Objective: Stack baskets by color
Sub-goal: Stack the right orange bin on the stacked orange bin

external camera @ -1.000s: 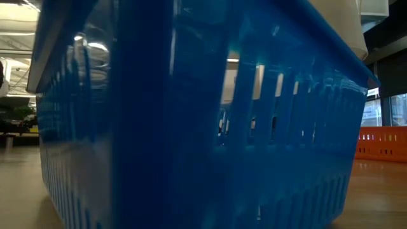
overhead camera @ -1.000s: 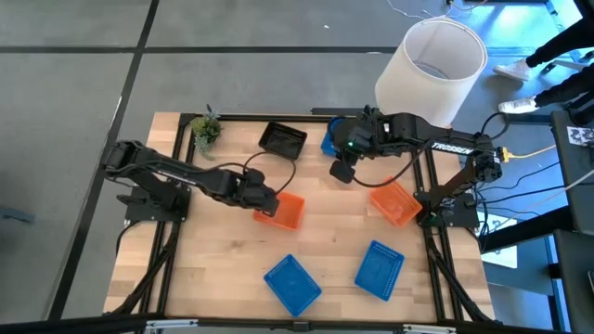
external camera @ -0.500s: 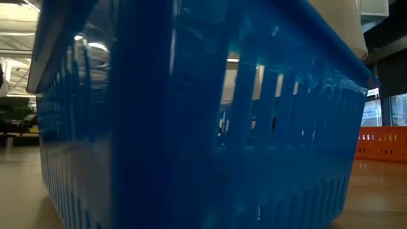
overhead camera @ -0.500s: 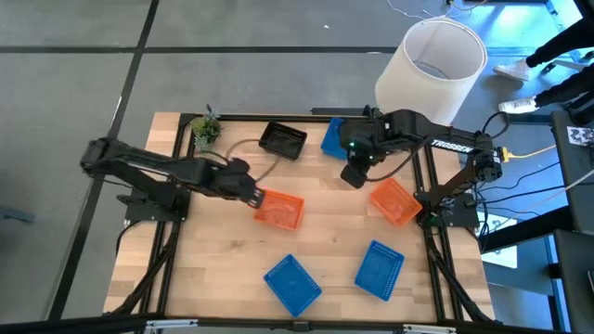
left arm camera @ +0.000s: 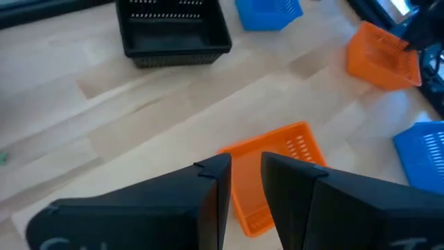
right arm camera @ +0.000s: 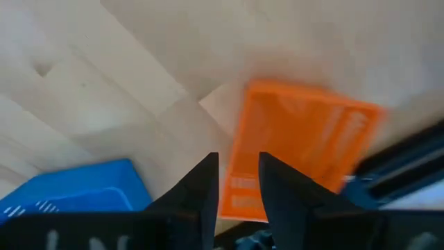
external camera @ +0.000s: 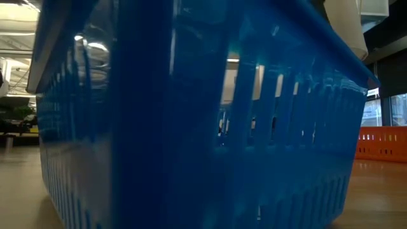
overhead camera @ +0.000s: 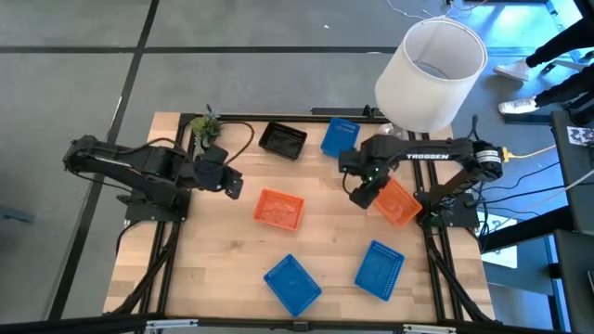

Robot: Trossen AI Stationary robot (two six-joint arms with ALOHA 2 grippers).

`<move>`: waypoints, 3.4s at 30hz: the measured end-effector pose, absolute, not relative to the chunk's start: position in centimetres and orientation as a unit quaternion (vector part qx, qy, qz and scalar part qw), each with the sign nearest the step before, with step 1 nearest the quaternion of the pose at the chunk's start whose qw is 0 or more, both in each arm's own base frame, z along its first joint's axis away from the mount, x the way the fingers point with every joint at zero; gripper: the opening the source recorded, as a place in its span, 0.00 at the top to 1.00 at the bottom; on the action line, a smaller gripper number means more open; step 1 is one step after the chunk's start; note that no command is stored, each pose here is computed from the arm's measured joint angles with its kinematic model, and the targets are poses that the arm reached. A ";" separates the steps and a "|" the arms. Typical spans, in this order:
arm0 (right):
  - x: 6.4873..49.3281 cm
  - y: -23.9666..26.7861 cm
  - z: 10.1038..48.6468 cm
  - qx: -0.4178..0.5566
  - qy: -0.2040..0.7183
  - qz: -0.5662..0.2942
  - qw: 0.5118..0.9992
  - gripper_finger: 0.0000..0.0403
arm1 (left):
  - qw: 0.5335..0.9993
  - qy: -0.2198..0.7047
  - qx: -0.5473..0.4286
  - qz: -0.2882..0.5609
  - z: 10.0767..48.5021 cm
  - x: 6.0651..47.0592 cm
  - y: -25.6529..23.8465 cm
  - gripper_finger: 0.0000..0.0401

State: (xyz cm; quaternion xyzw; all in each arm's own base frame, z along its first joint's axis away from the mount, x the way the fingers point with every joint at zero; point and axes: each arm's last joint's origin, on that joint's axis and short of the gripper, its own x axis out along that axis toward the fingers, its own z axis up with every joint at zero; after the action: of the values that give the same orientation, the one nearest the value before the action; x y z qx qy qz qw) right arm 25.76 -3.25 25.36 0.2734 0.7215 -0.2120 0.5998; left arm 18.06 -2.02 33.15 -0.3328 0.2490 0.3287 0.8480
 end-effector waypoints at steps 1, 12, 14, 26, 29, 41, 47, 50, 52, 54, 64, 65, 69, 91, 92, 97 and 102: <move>25.7 -3.2 24.6 0.282 0.722 -0.210 0.595 0.75 | 0.848 0.250 -0.332 0.329 33.1 18.0 -2.0 0.82; 23.6 -2.8 19.1 0.304 0.746 -0.213 0.553 0.75 | 0.849 0.252 -0.330 0.328 33.1 18.0 -2.0 0.82; 23.5 -2.8 18.7 0.304 0.746 -0.212 0.554 0.75 | 0.849 0.252 -0.330 0.328 33.1 18.0 -2.0 0.82; 23.2 -2.9 16.4 0.280 0.729 -0.199 0.593 0.75 | 0.848 0.251 -0.333 0.328 33.1 18.0 -2.0 0.82; 23.2 -2.9 16.0 0.278 0.726 -0.203 0.595 0.78 | 0.847 0.251 -0.333 0.328 33.1 18.0 -2.0 0.82; 27.4 -3.3 22.8 0.286 0.656 -0.184 0.674 0.98 | 0.858 0.273 -0.305 0.310 33.0 17.9 -2.1 0.82; 30.4 -3.0 29.2 0.266 0.556 -0.167 0.770 0.99 | 0.850 0.368 -0.254 0.277 30.7 18.5 -2.7 0.82; 31.9 -2.9 31.7 0.258 0.484 -0.140 0.825 0.99 | 0.835 0.416 -0.239 0.270 28.2 18.6 -3.2 0.82; 32.7 -2.8 32.9 0.251 0.437 -0.116 0.856 0.99 | 0.820 0.448 -0.228 0.276 26.1 18.7 -3.4 0.82; 33.6 -2.8 33.6 0.249 0.398 -0.085 0.879 0.99 | 0.814 0.453 -0.230 0.281 24.3 19.1 -3.6 0.82; 35.9 -3.0 32.4 0.220 0.370 -0.057 0.901 1.00 | 0.845 0.431 -0.223 0.225 17.9 21.9 -4.9 0.82; 35.9 -3.0 32.3 0.219 0.371 -0.055 0.900 1.00 | 0.846 0.430 -0.222 0.224 17.5 22.3 -4.9 0.82; 36.0 -3.1 32.2 0.219 0.371 -0.055 0.901 1.00 | 0.854 0.426 -0.210 0.212 16.4 23.5 -5.2 0.82; 35.7 -2.9 34.1 0.217 0.382 0.009 0.898 1.00 | 0.894 0.341 -0.238 0.167 20.4 22.6 -4.7 0.82; 35.8 -2.9 34.3 0.209 0.380 0.013 0.901 1.00 | 0.898 0.329 -0.240 0.163 21.0 22.3 -4.8 0.82; 36.6 -3.1 35.3 0.171 0.408 0.010 0.897 1.00 | 0.920 0.271 -0.244 0.141 23.7 20.6 -4.9 0.82; 38.1 -3.4 36.1 0.126 0.468 -0.011 0.875 1.00 | 0.932 0.228 -0.245 0.142 25.5 18.8 -4.7 0.82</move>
State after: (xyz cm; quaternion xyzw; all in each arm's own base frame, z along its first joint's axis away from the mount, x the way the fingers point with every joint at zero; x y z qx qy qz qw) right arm 38.06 -3.41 36.06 0.1256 0.4680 -0.0114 0.8747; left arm 18.81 -4.73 25.50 -0.2450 0.2278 0.1424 0.9316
